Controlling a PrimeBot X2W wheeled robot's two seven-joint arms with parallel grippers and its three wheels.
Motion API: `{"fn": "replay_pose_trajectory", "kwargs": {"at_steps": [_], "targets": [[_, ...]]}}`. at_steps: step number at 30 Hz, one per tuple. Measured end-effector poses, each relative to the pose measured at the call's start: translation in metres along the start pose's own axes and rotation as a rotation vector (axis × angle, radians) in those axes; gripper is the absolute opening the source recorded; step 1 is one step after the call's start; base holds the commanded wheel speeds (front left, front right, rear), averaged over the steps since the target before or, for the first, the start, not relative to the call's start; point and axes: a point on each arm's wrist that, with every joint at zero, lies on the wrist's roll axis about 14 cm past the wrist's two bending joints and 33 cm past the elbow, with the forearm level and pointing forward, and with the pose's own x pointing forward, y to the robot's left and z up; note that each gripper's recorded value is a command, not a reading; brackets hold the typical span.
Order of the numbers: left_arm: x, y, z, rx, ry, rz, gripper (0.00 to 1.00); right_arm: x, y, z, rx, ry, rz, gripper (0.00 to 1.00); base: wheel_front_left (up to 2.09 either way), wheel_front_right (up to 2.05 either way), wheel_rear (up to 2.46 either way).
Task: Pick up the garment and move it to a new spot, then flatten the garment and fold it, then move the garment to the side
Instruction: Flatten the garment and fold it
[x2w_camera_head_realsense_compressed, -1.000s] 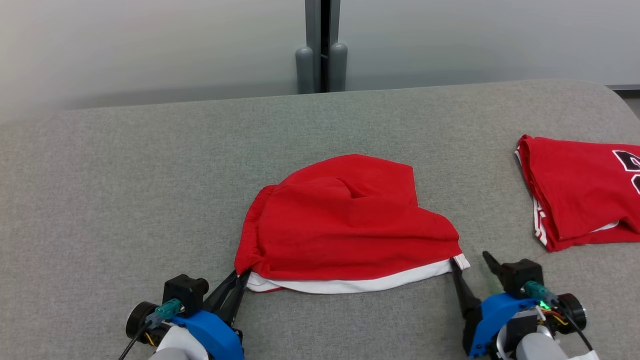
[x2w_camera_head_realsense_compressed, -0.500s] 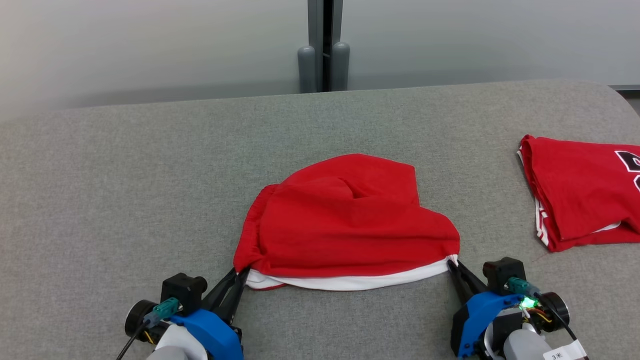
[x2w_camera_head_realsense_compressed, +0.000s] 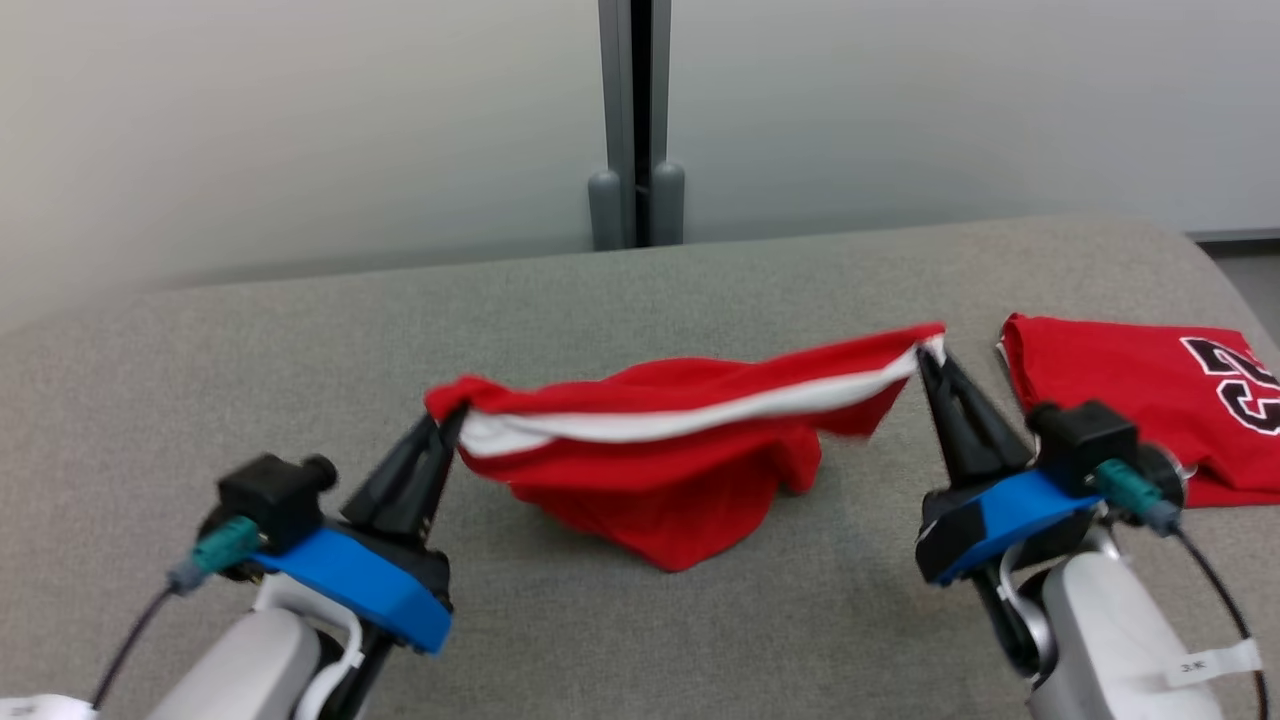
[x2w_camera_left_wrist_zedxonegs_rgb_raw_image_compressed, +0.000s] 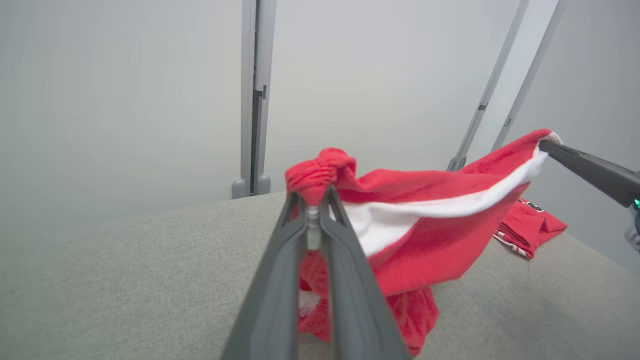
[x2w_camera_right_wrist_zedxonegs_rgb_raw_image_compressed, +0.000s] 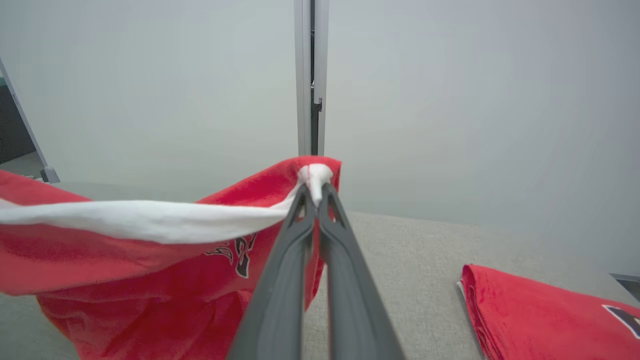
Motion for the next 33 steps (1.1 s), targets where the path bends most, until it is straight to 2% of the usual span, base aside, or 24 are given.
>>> {"fn": "replay_pose_trajectory", "kwargs": {"at_steps": [3,8,14,18,22,24,28,31,33], "targets": [[-0.001,-0.009,0.051,0.05,-0.102,-0.04,0.0,-0.004,-0.003,0.056,-0.019,-0.15,0.0,0.0,0.0,0.0,0.0],[-0.008,-0.042,0.153,0.18,-0.292,-0.137,0.0,-0.025,-0.01,0.144,-0.075,-0.373,-0.017,0.0,0.0,0.0,0.0],[-0.027,-0.077,0.238,0.32,-0.43,-0.215,0.0,-0.052,-0.011,0.211,-0.123,-0.536,-0.033,0.0,0.0,0.0,0.0],[-0.023,-0.081,0.253,0.368,-0.419,-0.224,0.0,-0.054,-0.017,0.219,-0.131,-0.535,-0.057,0.0,0.0,0.0,0.0],[-0.002,-0.066,0.242,0.337,-0.345,-0.212,0.0,-0.038,-0.025,0.197,-0.111,-0.446,-0.077,0.0,0.0,0.0,0.0],[0.027,-0.046,0.217,0.281,-0.255,-0.201,0.0,-0.014,-0.032,0.167,-0.064,-0.357,-0.084,0.0,0.0,0.0,0.0],[0.067,-0.013,0.19,0.239,-0.169,-0.168,0.0,0.03,-0.036,0.141,-0.048,-0.291,-0.077,0.0,0.0,0.0,0.0],[0.094,0.008,0.188,0.242,-0.161,-0.139,0.0,0.063,-0.033,0.153,-0.06,-0.342,-0.057,0.0,0.0,0.0,0.0],[0.109,0.016,0.204,0.243,-0.214,-0.12,0.0,0.082,-0.032,0.17,-0.085,-0.4,-0.052,0.0,0.0,0.0,0.0]]}}
